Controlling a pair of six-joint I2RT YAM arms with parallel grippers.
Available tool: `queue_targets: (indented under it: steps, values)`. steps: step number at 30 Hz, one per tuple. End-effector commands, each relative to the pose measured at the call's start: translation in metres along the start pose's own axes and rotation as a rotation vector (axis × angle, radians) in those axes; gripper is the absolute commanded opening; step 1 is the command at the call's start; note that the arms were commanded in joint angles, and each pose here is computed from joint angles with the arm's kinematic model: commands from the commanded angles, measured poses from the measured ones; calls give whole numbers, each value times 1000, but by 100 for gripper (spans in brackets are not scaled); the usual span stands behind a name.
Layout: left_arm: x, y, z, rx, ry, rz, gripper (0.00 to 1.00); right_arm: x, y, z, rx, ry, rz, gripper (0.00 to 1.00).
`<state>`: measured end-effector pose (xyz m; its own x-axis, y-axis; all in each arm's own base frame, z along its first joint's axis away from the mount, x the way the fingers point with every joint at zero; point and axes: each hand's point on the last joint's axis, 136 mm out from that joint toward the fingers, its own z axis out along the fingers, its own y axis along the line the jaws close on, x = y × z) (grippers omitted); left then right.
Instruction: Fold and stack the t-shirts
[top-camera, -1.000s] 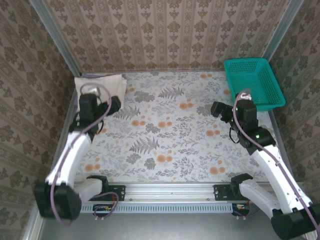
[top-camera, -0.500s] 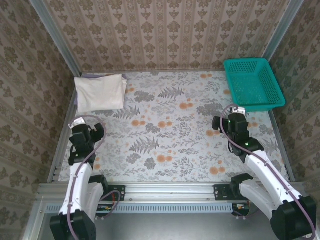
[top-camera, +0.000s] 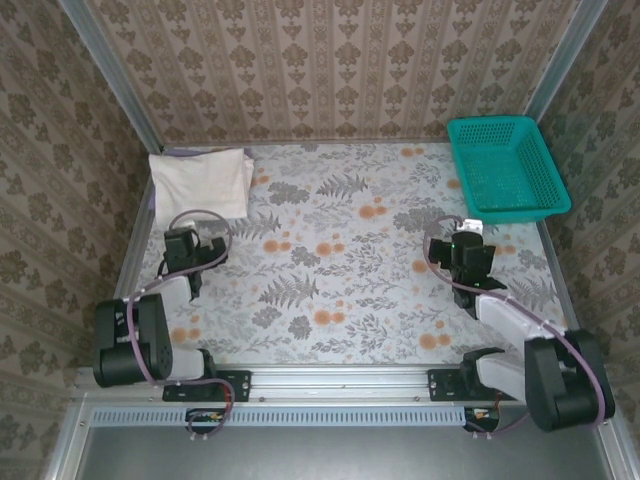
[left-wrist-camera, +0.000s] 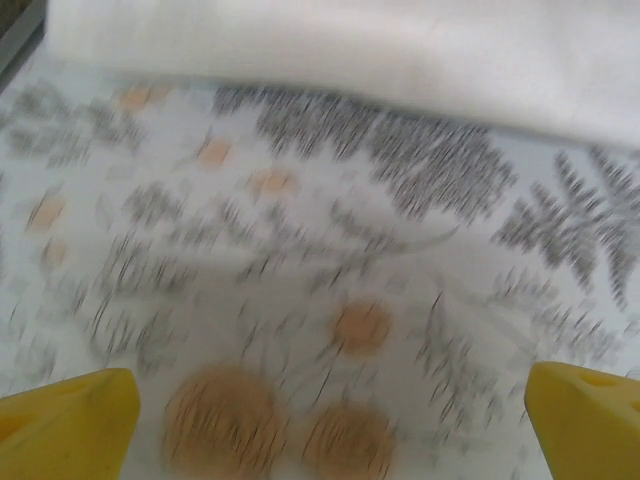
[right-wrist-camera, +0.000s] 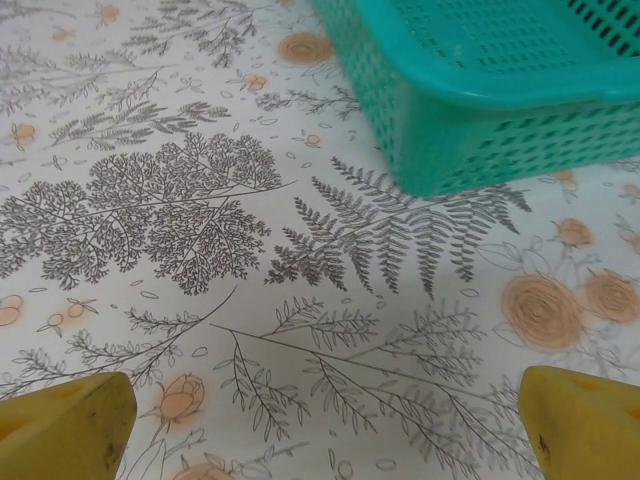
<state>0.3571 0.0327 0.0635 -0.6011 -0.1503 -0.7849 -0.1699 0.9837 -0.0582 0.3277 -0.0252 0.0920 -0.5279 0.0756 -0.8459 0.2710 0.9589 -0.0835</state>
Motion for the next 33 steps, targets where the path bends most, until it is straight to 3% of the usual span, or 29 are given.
queue_targets:
  steps: [1,7,11,19,23,29,33]
  values:
    - [-57,-16,6,61,-184,73,100,-34,14,9,-56,-103,-15,100]
    - [-60,-32,21,116,-165,147,100,-52,29,24,-111,-174,-19,100]
    - [-54,-42,4,163,-277,189,100,-62,41,30,-171,-218,-60,99]
    - [-45,-27,-4,95,-364,149,100,-44,42,24,-219,-319,-56,99]
    - [-39,-41,-10,114,-426,217,100,-35,46,10,-268,-432,-68,100]
    - [-44,-48,12,143,-299,235,100,-36,51,24,-266,-339,-85,100]
    - [-44,-48,12,146,-295,232,100,-42,38,47,-201,-235,-25,99]
